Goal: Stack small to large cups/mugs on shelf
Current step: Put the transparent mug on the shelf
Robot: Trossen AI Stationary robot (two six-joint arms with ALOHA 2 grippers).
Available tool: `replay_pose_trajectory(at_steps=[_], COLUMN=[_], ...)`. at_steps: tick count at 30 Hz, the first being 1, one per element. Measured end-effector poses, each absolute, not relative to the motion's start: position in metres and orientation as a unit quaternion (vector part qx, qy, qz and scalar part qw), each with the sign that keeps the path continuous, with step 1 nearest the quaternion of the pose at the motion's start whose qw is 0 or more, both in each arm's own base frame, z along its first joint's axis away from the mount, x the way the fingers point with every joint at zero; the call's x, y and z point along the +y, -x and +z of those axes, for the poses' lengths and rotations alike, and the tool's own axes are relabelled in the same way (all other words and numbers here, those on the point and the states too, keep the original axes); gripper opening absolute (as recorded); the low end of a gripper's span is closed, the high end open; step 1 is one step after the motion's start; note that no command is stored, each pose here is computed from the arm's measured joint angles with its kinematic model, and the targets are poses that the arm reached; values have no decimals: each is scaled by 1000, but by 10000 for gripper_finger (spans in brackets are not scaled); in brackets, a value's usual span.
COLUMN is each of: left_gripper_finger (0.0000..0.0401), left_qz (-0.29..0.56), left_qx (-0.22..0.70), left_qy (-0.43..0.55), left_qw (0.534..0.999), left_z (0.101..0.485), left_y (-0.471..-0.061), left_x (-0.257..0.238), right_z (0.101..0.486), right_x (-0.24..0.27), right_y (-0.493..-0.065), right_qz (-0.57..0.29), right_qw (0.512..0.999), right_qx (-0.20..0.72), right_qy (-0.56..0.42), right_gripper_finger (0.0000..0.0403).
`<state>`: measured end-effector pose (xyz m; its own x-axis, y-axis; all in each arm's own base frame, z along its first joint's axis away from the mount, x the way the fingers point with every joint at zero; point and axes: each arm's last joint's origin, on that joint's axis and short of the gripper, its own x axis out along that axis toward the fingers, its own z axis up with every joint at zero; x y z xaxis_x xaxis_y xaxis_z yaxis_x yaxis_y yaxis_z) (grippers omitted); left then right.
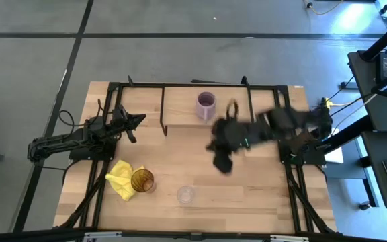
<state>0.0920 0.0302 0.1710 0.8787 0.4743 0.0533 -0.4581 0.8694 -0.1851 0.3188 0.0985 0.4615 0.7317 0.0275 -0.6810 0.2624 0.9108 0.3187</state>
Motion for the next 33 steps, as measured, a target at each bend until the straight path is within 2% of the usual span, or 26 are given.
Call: replay_pose_trajectory(at_steps=[3, 5, 13, 17, 21, 25, 29, 33], left_gripper_finger=[0, 0, 0, 0, 0, 0, 0, 0], left_qz=[241, 241, 241, 241, 241, 241, 241, 241], left_qx=[-49, -49, -49, -49, -49, -49, -49, -49], left_qy=[84, 84, 84, 84, 84, 84, 84, 84], left_qw=[966, 966, 966, 966, 966, 966, 966, 966], left_z=[171, 171, 171, 171, 171, 171, 171, 171], left_y=[-92, -92, -92, -92, -92, -92, -92, -92], left_x=[30, 30, 30, 30, 30, 30, 30, 30], right_z=[447, 429, 334, 298, 273, 258, 234, 229], right_x=[134, 154, 192, 186, 175, 172, 169, 170], right_y=[-314, -319, -360, -372, -383, -397, -399, -399], right_qz=[-74, -81, -121, -184, -219, -192, -211, -198], right_qw=[897, 883, 831, 799, 779, 777, 758, 753], right_qx=[379, 398, 460, 478, 484, 468, 479, 483], right_qy=[-213, -234, -289, -316, -333, -374, -388, -400], right_gripper_finger=[37, 61, 211, 259, 273, 274, 274, 274])
